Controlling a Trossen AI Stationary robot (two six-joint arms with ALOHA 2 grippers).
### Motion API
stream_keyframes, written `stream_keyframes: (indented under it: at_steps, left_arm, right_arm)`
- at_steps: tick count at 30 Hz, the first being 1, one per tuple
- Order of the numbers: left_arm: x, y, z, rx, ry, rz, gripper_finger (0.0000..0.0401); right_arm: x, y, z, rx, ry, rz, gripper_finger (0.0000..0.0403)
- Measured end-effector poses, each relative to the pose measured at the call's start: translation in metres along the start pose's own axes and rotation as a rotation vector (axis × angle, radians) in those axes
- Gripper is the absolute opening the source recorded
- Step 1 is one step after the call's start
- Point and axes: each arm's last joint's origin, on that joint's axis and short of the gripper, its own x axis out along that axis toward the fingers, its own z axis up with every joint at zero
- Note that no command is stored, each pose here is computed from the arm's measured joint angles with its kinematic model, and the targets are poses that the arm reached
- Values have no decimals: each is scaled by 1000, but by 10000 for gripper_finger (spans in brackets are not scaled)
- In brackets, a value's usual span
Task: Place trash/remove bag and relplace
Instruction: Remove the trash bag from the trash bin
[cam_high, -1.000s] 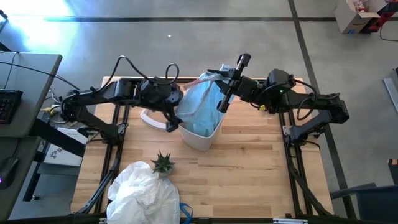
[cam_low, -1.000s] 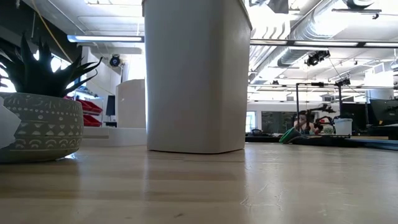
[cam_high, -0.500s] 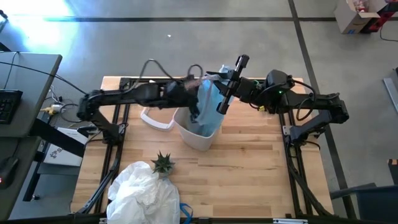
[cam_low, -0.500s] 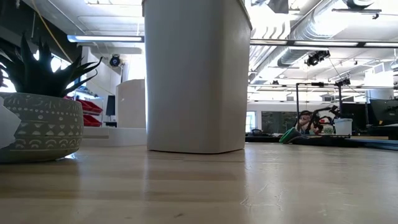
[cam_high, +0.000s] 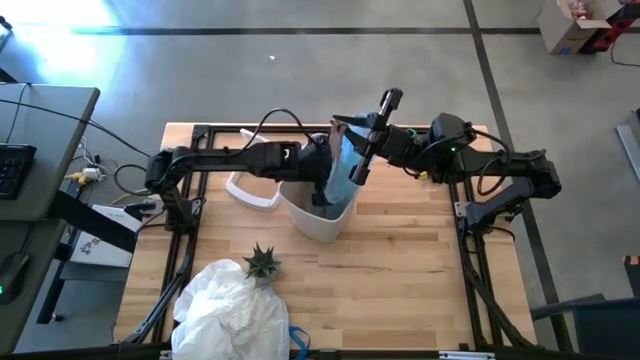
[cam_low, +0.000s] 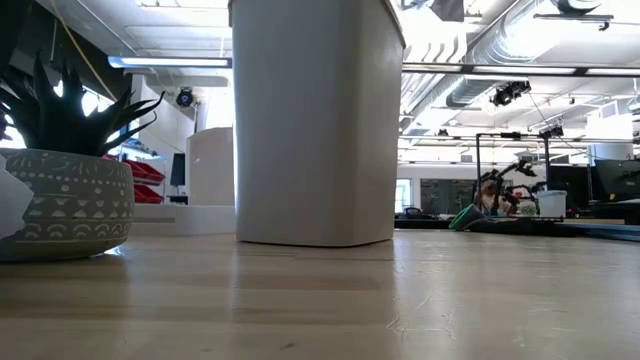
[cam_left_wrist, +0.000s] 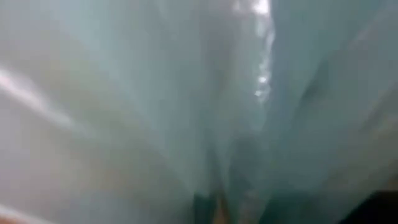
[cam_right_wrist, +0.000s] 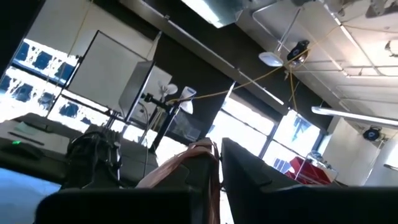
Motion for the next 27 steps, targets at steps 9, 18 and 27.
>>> stream_keyframes:
  at_steps: [9,18,27]
  left_arm:
    - [-5,6,-1,-13,-5,-1,0]
    - [-4,14,-3,-53,-5,-13,0]
    - [-5,18,-1,-81,-38,-36,0]
  right_arm:
    - [-4,-7,16,14,-169,-5,21]
    - [-16,-31,60,88,-416,24,21]
    - [-26,-55,100,178,-526,105,21]
